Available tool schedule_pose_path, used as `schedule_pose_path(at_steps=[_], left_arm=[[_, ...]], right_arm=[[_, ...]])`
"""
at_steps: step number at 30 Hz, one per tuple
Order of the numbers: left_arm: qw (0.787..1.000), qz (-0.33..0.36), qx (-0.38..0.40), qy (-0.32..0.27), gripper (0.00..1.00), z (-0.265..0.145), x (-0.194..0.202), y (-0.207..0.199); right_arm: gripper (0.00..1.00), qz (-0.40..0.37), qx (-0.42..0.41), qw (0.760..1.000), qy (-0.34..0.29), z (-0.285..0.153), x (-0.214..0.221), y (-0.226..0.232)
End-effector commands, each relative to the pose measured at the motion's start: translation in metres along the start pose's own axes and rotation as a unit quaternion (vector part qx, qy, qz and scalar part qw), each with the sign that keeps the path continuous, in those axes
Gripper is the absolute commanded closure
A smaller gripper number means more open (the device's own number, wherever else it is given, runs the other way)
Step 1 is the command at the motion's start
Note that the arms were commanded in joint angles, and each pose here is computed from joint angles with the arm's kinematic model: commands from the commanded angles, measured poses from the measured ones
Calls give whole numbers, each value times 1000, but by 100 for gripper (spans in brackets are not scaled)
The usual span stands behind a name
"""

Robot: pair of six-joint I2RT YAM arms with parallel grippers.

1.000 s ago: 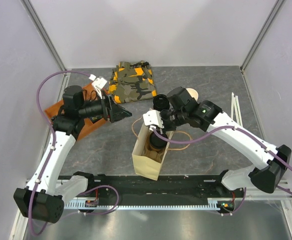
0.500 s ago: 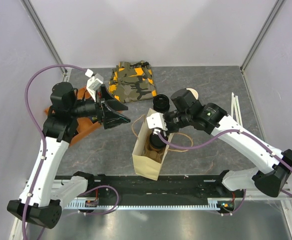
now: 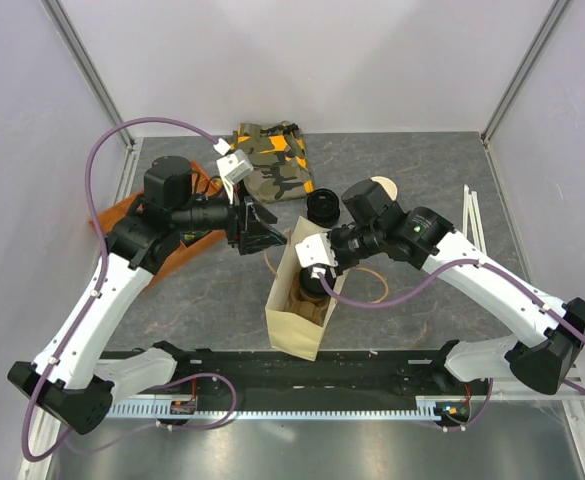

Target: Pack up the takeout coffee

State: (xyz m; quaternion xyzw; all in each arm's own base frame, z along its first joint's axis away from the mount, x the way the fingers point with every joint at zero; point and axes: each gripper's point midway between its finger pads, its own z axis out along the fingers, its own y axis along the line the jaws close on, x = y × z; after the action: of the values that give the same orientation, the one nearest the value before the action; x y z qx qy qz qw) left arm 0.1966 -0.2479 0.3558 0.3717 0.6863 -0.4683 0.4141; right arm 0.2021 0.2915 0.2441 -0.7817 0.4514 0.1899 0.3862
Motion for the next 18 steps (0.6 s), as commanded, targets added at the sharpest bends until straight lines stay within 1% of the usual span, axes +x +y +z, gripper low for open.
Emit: schedule_pose_path(at_steps=[1, 5, 7, 10, 12, 14, 18], left_arm=[[997, 42, -68, -4, 28, -4, -10, 18], [997, 41, -61, -14, 30, -6, -14, 12], [996, 51, -62, -25, 30, -10, -20, 7], [994, 79, -48, -55, 22, -19, -33, -9], [995, 79, -43, -53, 21, -20, -31, -12], [995, 75, -51, -39, 20, -20, -26, -8], [996, 77, -30, -28, 20, -17, -22, -11]], right_arm=[[100, -26, -23, 999, -19, 2, -4, 9], [100, -28, -33, 999, -22, 4, -4, 11], [100, -28, -36, 999, -19, 6, -2, 12], [100, -26, -38, 999, -20, 6, -3, 12], [100, -24, -38, 999, -20, 5, -3, 11], [100, -24, -38, 999, -20, 5, -3, 11], [100, -27, -42, 999, -20, 6, -2, 12]])
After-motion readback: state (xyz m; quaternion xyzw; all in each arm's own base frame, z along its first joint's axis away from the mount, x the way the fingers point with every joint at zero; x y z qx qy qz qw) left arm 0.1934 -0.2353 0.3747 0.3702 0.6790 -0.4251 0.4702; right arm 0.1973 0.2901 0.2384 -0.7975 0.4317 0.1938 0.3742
